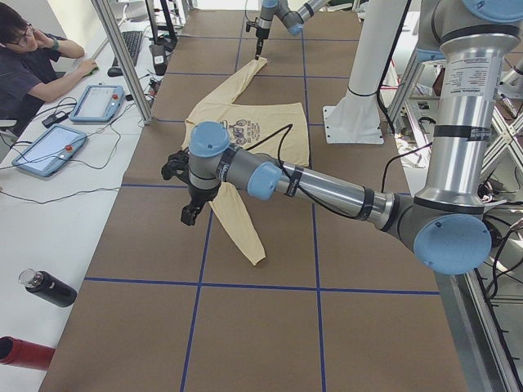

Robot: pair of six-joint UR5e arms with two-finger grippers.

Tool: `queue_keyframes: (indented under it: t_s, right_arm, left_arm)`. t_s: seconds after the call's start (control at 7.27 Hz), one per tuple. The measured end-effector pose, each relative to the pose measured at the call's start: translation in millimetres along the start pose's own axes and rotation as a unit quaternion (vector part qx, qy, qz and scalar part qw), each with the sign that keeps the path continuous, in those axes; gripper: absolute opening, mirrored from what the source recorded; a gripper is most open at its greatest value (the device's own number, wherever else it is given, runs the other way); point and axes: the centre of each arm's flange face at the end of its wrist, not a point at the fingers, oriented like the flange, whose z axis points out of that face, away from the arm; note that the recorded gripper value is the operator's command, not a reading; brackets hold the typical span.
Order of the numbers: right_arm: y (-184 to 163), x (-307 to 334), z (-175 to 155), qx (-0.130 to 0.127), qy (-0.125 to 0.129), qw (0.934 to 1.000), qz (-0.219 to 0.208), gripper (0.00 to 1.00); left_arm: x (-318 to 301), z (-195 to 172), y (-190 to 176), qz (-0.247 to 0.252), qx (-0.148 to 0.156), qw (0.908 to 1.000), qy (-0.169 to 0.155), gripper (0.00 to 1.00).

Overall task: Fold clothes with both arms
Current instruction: 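Grasp the cuff of the sleeve nearest the right gripper and lift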

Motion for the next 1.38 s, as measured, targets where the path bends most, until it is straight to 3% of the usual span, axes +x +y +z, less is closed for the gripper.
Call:
queue_keyframes:
  t_s: [0.14, 0.41, 0.96, 1.1, 1.38]
  right_arm:
    - [1, 1, 1, -0.001, 0.001, 1.0, 0.0, 0.42]
    - [3, 3, 1, -0.002, 0.003, 1.0, 0.0, 0.0]
    - [0, -8, -8, -0.004, -0.009, 0.9999, -0.002, 0.0]
    - [-8, -20, -22, -0.006, -0.019, 0.9998, 0.001, 0.0]
    - [-51, -77, -83, -0.007, -0.028, 0.9993, 0.024, 0.0]
  left_arm:
    - [0, 0, 0, 0.0, 0.0, 1.0, 0.0, 1.0]
    - [0, 1, 0, -0.001, -0.001, 1.0, 0.0, 1.0]
    - [-1, 1, 1, -0.002, -0.001, 1.0, 0.0, 1.0]
    - [-1, 1, 1, -0.002, -0.001, 1.0, 0.0, 1.0]
    - [-1, 1, 1, -0.002, -0.001, 1.0, 0.0, 1.0]
